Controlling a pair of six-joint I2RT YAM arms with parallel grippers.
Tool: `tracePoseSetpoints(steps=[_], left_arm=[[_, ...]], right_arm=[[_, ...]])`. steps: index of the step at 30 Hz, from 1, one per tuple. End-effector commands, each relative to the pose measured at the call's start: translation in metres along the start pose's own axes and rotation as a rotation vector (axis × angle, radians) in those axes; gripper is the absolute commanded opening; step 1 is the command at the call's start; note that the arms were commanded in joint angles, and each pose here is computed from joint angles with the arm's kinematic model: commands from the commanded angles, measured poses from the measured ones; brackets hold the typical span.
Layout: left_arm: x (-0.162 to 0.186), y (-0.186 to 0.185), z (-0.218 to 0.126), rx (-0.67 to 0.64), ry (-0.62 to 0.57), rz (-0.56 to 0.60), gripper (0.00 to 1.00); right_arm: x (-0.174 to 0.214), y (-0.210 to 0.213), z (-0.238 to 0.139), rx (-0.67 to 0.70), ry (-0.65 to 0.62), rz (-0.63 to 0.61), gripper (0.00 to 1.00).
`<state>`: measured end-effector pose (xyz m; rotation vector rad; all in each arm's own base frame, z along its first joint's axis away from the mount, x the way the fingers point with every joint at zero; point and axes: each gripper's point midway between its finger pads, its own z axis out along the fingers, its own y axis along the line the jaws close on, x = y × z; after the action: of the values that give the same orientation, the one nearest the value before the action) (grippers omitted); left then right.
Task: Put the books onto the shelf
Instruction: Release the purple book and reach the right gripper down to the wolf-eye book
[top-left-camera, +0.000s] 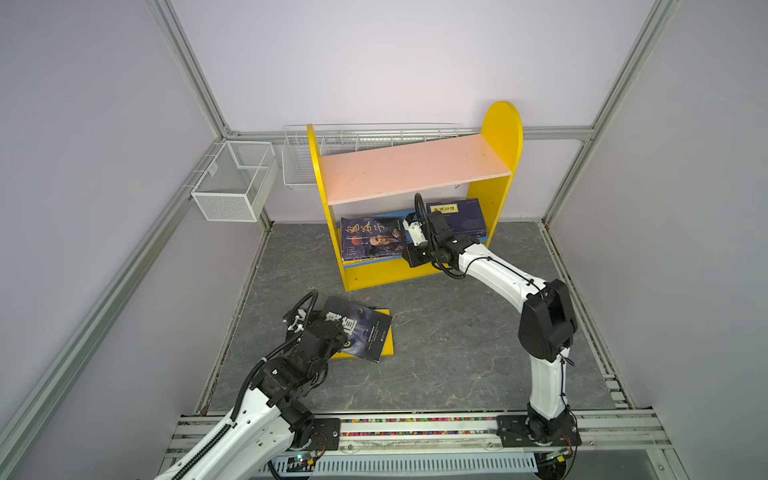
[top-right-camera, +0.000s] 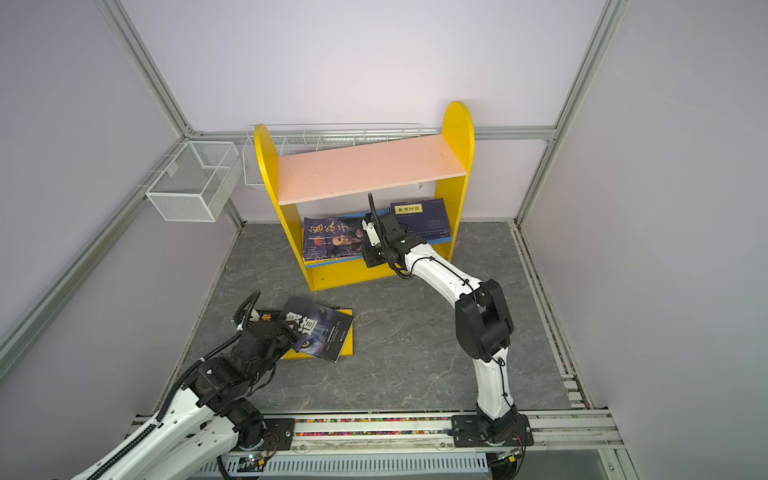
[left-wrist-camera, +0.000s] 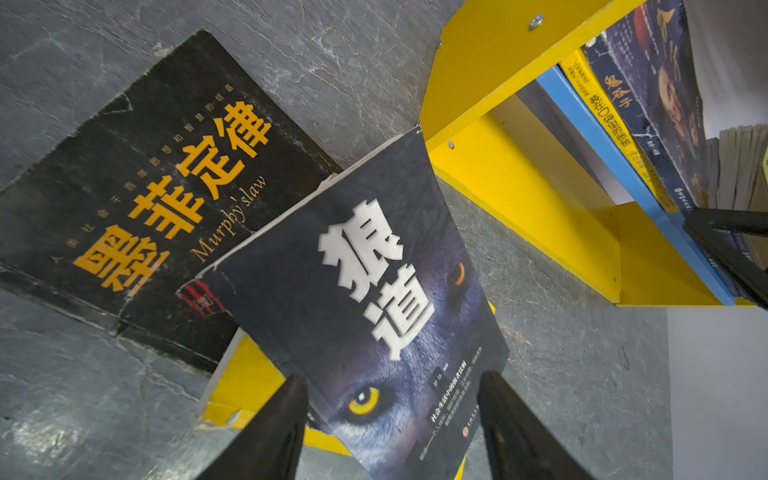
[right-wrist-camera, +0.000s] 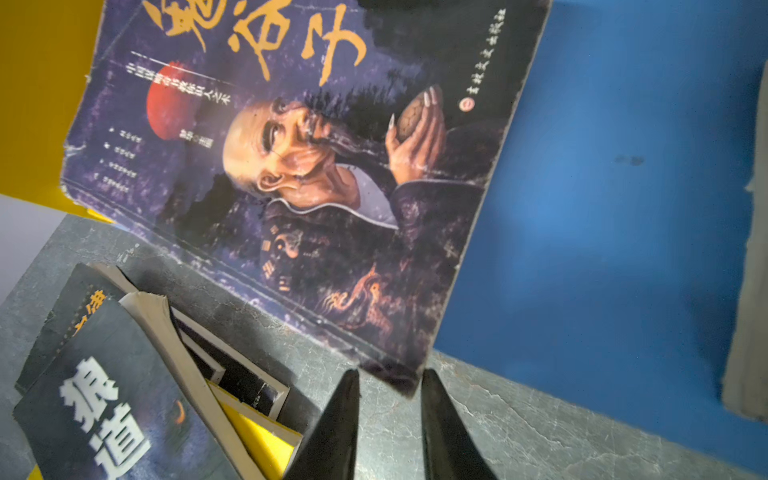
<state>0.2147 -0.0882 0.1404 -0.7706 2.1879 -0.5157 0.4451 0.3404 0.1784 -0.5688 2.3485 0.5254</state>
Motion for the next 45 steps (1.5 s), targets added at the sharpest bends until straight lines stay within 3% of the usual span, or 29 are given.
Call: tracePoseSetpoints(steps=[1, 13, 15, 18, 21, 24, 27, 32, 36, 45], left_arm=[[0.002, 0.009, 0.000, -0.026, -0.001, -0.007, 0.66], [0.002, 0.009, 0.000, -0.032, -0.001, -0.006, 0.66], [0.002, 0.009, 0.001, -0.035, -0.002, 0.000, 0.66], [0.002, 0.014, 0.002, -0.059, -0.005, 0.010, 0.67], [0.001, 0.018, 0.003, -0.078, -0.002, 0.020, 0.68], [-0.003, 0.021, 0.006, -0.085, 0.017, 0.008, 0.69], [-0.008, 0.025, 0.012, -0.103, 0.048, 0.012, 0.69], [-0.010, 0.035, 0.030, -0.139, 0.132, 0.019, 0.70], [-0.006, 0.041, 0.040, -0.165, 0.175, 0.061, 0.71], [0.011, 0.056, 0.055, -0.206, 0.237, 0.083, 0.71]], right_arm=[[-0.005, -0.001, 0.005, 0.013, 0.001, -0.034, 0.29], [-0.014, 0.002, 0.004, 0.009, -0.017, -0.063, 0.31], [-0.012, 0.002, -0.003, 0.006, -0.027, -0.052, 0.35], [-0.002, 0.005, -0.023, -0.002, -0.053, -0.024, 0.49], [0.023, 0.016, -0.040, -0.077, -0.040, 0.046, 0.59], [0.068, 0.047, -0.047, -0.253, 0.057, 0.120, 0.61], [0.122, 0.083, -0.051, -0.411, 0.220, 0.119, 0.61], [0.197, 0.116, -0.049, -0.477, 0.415, 0.010, 0.62], [0.212, 0.126, -0.040, -0.479, 0.484, -0.068, 0.61], [0.223, 0.142, -0.018, -0.524, 0.563, -0.087, 0.60]])
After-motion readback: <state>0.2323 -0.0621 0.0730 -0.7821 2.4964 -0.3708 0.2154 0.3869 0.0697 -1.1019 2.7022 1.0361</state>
